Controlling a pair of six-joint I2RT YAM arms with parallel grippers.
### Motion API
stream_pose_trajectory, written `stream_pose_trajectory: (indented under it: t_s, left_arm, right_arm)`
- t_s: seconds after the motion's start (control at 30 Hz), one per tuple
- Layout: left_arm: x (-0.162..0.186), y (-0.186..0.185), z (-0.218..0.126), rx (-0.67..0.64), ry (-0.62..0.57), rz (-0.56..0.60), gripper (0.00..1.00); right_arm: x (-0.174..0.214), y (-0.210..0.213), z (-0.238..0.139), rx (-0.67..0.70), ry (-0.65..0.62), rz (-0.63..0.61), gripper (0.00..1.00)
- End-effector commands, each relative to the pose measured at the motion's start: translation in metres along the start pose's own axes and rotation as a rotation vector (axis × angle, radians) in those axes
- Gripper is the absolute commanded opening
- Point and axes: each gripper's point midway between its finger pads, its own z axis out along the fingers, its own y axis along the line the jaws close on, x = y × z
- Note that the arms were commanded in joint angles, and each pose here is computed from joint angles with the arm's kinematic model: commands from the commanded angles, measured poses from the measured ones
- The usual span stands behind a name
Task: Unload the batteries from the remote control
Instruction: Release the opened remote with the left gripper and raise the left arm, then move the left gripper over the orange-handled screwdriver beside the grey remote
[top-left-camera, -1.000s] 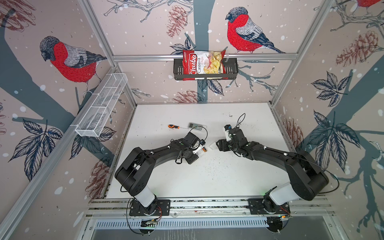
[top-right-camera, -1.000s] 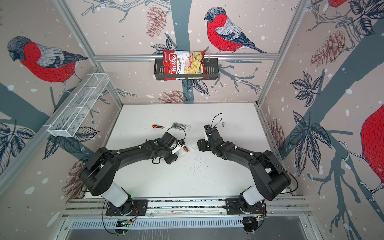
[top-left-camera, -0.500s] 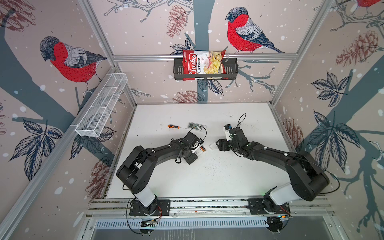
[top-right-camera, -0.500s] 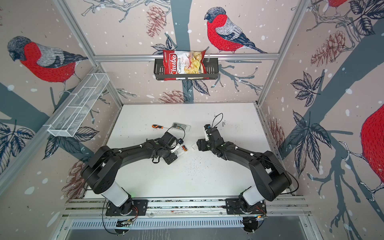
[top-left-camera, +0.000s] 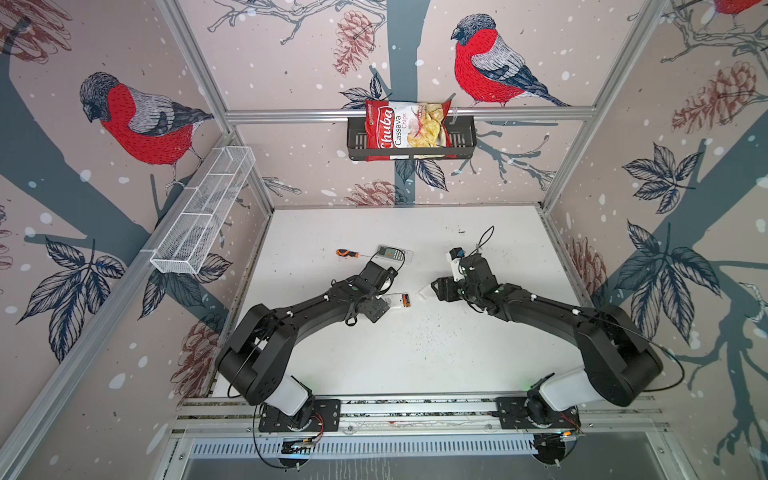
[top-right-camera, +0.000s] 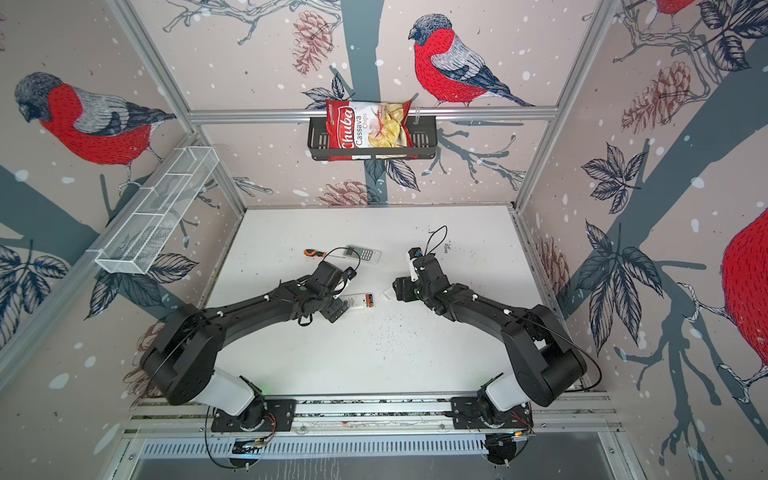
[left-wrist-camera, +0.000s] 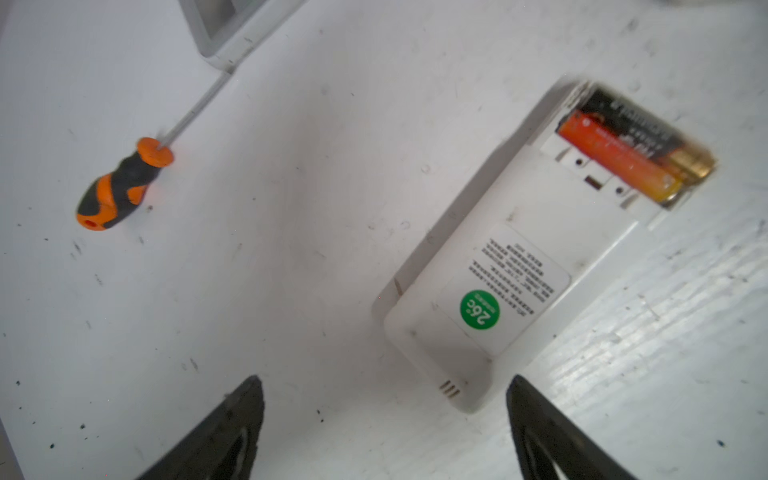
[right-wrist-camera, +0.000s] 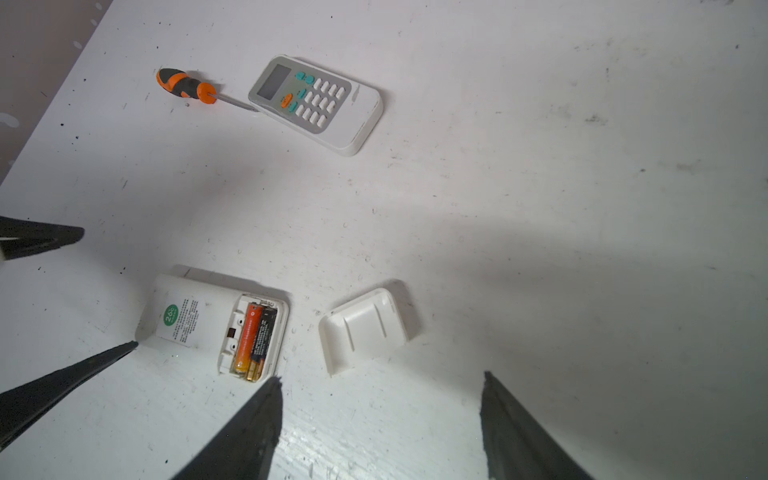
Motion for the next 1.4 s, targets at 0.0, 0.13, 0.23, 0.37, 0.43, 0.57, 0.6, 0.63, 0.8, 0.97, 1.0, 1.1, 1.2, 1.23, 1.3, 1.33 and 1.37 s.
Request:
stream_pose_trajectory:
  t_s: [0.0,0.13,0.23,0.37,0.43,0.57,0.6,0.63,0.8,0.97,1.0,1.1,1.2,1.23,1.3,1.33,1.37]
  left_arm:
    - [-0.027,0.031,-0.016,-0.09,-0.128,-0.13,0.98]
    - [-0.051,0.099,-0.04,-0.22,-0.239,-0.396,0.98]
    - [-0.06,0.15,-0.051,-0.287,-0.296,-0.657,0.97]
    - [-0.068,0.189,-0.053,-0.345,-0.343,-0.898,0.92]
    - [-0.075,0.2,-0.049,-0.359,-0.359,-0.931,0.88]
    - [-0.086,0.208,-0.016,-0.328,-0.297,-0.834,0.84]
    - [-0.087,0.21,-0.005,-0.295,-0.28,-0.818,0.83]
    - [-0.088,0.21,0.006,-0.265,-0.264,-0.806,0.82]
    - [-0.074,0.222,0.059,-0.204,-0.174,-0.803,0.6]
    - [-0.064,0.224,0.104,-0.192,-0.073,-0.758,0.47]
    - [-0.062,0.224,0.113,-0.194,-0.053,-0.747,0.46]
    - [-0.056,0.224,0.13,-0.207,-0.02,-0.717,0.41]
    - [-0.053,0.219,0.142,-0.186,-0.009,-0.697,0.37]
    - [-0.05,0.219,0.145,-0.182,-0.001,-0.698,0.36]
    - [-0.046,0.213,0.151,-0.168,0.019,-0.697,0.33]
    - [-0.044,0.212,0.153,-0.163,0.024,-0.695,0.31]
    - [-0.041,0.21,0.154,-0.163,0.038,-0.693,0.3]
  right_arm:
    - [-0.006,0.005,-0.004,-0.021,-0.027,0.002,0.75]
    - [-0.008,0.005,-0.007,-0.022,-0.047,0.011,0.75]
    - [-0.009,0.003,-0.009,-0.01,-0.062,0.023,0.74]
    - [-0.011,0.001,-0.011,0.001,-0.081,0.035,0.73]
    - [-0.011,0.001,-0.011,0.0,-0.083,0.035,0.73]
    - [-0.011,0.001,-0.01,0.0,-0.081,0.031,0.73]
    - [-0.011,0.002,-0.01,-0.002,-0.08,0.029,0.73]
    - [-0.011,0.003,-0.01,-0.002,-0.079,0.026,0.73]
    - [-0.012,0.004,-0.01,0.0,-0.079,0.017,0.72]
    - [-0.011,0.007,-0.008,-0.002,-0.075,0.008,0.69]
    - [-0.01,0.008,-0.008,-0.001,-0.074,0.006,0.69]
    - [-0.009,0.009,-0.008,-0.001,-0.075,0.002,0.68]
    - [-0.008,0.01,-0.008,0.001,-0.075,-0.001,0.68]
    - [-0.007,0.009,-0.008,0.001,-0.074,0.0,0.68]
    - [-0.007,0.009,-0.007,0.002,-0.07,-0.001,0.68]
    - [-0.007,0.01,-0.007,0.001,-0.07,-0.002,0.68]
    - [-0.007,0.01,-0.007,0.003,-0.07,-0.004,0.68]
